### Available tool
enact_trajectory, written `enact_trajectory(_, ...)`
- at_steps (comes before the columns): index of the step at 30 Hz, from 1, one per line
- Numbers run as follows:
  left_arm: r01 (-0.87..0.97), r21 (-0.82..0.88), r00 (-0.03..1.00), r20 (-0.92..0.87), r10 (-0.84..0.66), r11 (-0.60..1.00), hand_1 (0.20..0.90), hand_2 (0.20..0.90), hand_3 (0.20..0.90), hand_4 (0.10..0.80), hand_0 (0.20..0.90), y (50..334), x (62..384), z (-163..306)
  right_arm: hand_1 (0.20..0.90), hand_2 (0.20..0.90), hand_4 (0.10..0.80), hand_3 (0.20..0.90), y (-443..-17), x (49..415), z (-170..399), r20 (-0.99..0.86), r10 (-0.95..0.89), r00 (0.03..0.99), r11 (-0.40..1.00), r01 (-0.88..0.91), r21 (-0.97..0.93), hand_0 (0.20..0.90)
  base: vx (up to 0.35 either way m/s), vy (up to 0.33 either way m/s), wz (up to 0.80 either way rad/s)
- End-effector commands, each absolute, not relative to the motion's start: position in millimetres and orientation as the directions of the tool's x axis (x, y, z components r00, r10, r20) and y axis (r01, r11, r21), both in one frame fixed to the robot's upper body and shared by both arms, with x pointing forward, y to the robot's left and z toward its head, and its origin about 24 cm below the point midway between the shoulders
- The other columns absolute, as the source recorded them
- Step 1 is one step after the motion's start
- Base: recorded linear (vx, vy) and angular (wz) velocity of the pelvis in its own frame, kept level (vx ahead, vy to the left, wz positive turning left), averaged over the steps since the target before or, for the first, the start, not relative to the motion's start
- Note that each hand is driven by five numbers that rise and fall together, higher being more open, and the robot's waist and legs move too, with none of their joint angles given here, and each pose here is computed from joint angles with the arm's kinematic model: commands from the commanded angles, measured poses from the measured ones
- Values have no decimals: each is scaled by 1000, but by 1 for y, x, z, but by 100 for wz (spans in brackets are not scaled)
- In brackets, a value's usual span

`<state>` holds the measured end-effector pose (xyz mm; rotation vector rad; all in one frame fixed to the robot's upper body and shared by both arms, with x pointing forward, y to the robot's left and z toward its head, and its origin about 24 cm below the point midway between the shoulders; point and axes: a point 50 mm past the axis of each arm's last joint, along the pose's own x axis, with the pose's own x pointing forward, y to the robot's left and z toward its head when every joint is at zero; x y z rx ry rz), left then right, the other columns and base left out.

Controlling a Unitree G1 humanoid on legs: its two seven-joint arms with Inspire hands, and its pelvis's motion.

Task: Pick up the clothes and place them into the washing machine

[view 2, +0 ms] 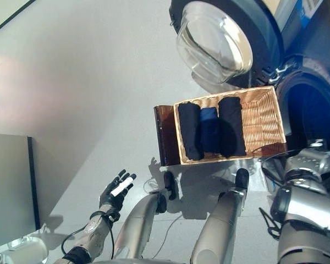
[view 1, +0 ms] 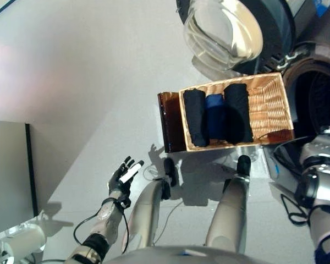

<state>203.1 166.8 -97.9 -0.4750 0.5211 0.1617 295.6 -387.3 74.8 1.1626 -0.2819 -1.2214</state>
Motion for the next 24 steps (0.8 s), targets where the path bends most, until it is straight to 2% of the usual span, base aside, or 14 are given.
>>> enact_trajectory(1,-364,-311,837,-523,162,878,900,900,900,800,900,209,187,-102,900,900,800,900,-393,294,97,-201,-897,393,50,543,838,900,10,-11,-11)
enact_trajectory(5,-370,-319,841,-514,169,873,900,900,900,800,900,210,188,-100,900,900,800,900,-372,295,63,-285,-861,421,18,585,811,900,24,-20,2)
enact_trajectory(8,-371,-311,846,-502,180,875,900,900,900,800,900,215,188,-98,900,900,800,900,-363,291,43,-322,-835,447,69,665,744,900,21,-13,-2)
enact_trajectory(11,-375,-297,848,-493,195,878,900,900,900,800,900,221,188,-96,900,900,800,900,-356,290,33,-326,-816,478,153,722,675,900,0,0,0)
enact_trajectory(14,-375,-287,852,-482,205,882,900,900,900,800,900,225,188,-94,900,900,800,900,-350,292,28,-302,-789,535,307,769,561,900,0,0,0)
enact_trajectory(18,-371,-270,858,-465,217,889,900,900,900,800,900,230,190,-91,900,900,800,900,-336,299,23,-256,-722,643,564,761,320,900,-10,-26,-1)
enact_trajectory(20,-373,-261,860,-458,226,891,900,900,900,800,900,233,189,-90,900,900,800,900,-329,303,22,-226,-665,712,710,697,103,900,3,-27,-5)
enact_trajectory(22,-371,-258,863,-451,228,892,900,900,900,800,900,234,190,-89,900,900,800,900,-322,308,24,-205,-629,750,762,647,29,900,-8,-25,2)
enact_trajectory(23,-368,-247,865,-443,233,897,900,900,900,800,900,238,191,-88,900,900,800,900,-311,317,28,-170,-558,812,829,534,-169,900,-19,-58,10)
enact_trajectory(24,-366,-243,866,-444,232,898,900,900,900,800,900,238,191,-87,900,900,800,900,-309,319,28,-163,-539,827,830,488,-269,900,-20,-55,11)
